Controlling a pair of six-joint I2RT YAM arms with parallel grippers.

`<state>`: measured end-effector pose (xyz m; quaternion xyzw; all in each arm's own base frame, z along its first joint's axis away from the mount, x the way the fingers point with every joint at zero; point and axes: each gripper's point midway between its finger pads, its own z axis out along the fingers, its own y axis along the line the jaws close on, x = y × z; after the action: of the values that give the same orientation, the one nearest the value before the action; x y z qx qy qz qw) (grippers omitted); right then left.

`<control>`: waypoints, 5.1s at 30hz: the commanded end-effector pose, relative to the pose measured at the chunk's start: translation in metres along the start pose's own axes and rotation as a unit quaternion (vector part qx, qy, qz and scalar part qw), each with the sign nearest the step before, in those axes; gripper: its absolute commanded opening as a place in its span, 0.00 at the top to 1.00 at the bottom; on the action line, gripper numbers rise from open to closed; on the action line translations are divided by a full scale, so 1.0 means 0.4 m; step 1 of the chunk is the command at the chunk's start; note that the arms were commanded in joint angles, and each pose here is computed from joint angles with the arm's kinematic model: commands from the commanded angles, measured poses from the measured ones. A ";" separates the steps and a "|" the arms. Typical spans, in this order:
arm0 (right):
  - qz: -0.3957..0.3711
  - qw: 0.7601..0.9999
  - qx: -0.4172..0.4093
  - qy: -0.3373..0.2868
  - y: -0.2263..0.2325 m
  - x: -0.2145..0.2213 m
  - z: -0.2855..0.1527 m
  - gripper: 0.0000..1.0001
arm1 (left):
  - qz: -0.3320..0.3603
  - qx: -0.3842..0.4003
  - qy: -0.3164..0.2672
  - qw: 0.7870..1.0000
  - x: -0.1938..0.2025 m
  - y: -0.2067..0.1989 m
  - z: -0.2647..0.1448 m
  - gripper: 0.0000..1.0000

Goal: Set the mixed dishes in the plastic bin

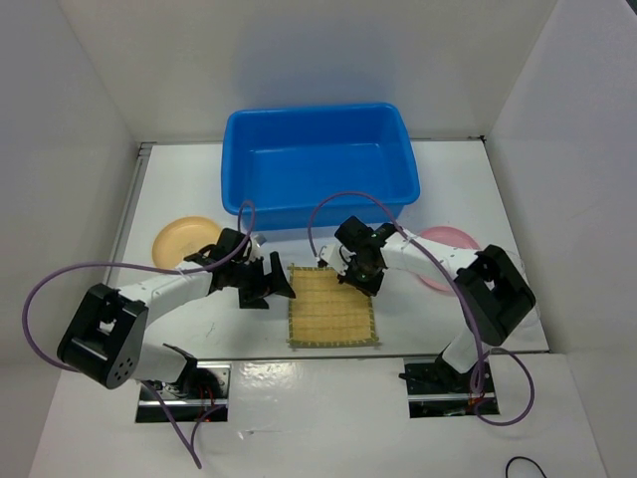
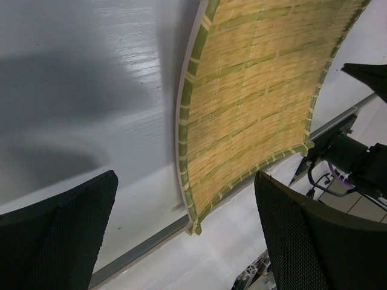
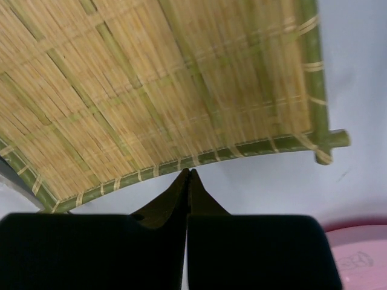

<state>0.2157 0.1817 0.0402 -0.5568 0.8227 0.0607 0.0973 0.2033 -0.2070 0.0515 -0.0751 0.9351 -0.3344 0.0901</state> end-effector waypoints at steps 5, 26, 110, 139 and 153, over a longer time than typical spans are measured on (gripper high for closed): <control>0.008 1.000 -0.011 0.015 0.017 0.013 0.051 1.00 | -0.008 0.045 0.000 0.999 -0.009 -0.029 0.030 0.00; 0.020 0.999 -0.024 0.031 0.028 0.032 0.089 1.00 | 0.008 0.124 0.068 0.990 0.043 -0.057 0.156 0.00; 0.354 0.835 0.361 -0.217 -0.390 0.231 -0.419 0.97 | 0.008 0.232 -0.025 0.972 -0.856 -0.377 0.151 0.00; 0.325 0.865 0.316 -0.214 -0.367 0.194 -0.373 1.00 | -0.088 -0.287 -0.410 0.861 -0.632 -0.047 -0.703 0.00; 0.310 0.882 0.290 -0.203 -0.355 0.179 -0.335 0.94 | -0.401 -0.281 -0.342 0.802 -0.259 0.364 -0.561 0.00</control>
<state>0.3063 0.0311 0.1541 -0.1858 0.9011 -0.0480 0.3887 0.2429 0.0607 0.1525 -0.5213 0.8161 -0.0006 0.2494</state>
